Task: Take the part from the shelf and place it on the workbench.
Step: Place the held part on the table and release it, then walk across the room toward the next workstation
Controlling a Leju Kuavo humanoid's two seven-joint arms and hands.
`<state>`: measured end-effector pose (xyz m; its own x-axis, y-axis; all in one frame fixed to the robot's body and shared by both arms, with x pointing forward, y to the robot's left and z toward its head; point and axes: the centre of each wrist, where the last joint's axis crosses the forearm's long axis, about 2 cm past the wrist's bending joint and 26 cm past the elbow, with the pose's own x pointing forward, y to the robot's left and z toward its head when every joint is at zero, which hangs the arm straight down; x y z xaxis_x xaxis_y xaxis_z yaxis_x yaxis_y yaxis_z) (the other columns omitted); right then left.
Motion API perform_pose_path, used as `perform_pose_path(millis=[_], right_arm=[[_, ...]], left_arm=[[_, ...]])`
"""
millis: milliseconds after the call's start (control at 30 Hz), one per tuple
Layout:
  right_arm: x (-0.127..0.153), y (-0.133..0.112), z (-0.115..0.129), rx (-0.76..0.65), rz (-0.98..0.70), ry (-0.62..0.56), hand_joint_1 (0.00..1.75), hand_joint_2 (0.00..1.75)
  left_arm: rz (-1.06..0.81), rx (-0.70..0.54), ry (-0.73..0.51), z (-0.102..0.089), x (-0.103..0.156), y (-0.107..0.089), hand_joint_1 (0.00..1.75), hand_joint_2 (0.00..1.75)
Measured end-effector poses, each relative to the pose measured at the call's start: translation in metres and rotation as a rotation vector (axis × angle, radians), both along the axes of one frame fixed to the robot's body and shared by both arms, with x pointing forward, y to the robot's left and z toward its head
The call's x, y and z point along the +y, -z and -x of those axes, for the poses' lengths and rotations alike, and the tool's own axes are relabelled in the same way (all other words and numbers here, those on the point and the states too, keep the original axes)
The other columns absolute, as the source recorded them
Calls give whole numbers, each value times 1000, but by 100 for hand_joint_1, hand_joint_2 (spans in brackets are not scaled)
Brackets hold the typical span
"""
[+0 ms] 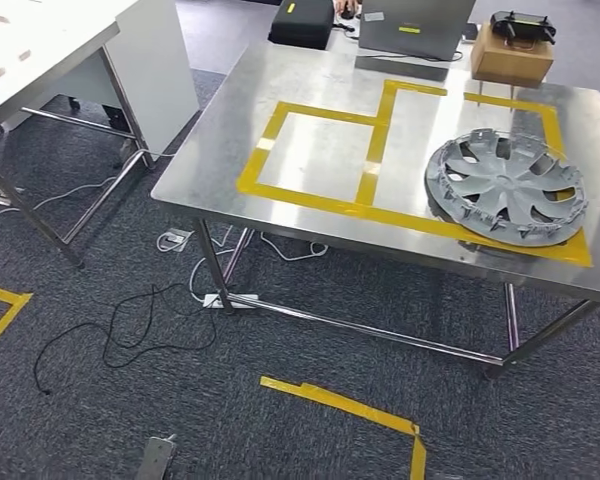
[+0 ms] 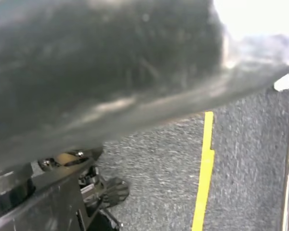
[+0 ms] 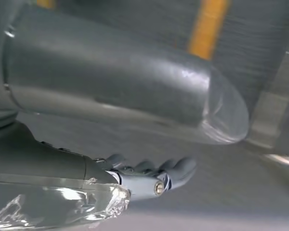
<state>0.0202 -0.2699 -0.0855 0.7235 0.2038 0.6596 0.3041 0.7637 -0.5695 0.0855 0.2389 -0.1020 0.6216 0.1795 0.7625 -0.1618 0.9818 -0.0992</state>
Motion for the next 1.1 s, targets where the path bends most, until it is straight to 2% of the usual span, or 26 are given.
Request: perform_pose_path(millis=[133, 267, 533, 1100], right_arm=[[18, 15, 3, 233, -220, 126, 0, 0], [34, 19, -2, 290, -315, 113, 0, 0], [50, 19, -7, 326, -391, 54, 0, 0], [50, 19, -10, 295, -394, 23, 0, 0]], left_arm=[[-9, 21, -14, 10, 4, 2, 0, 0], [-17, 30, -20, 17, 7, 4, 0, 0], [-71, 50, 30, 30, 8, 6, 0, 0], [-68, 43, 24, 32, 3, 5, 0, 0]])
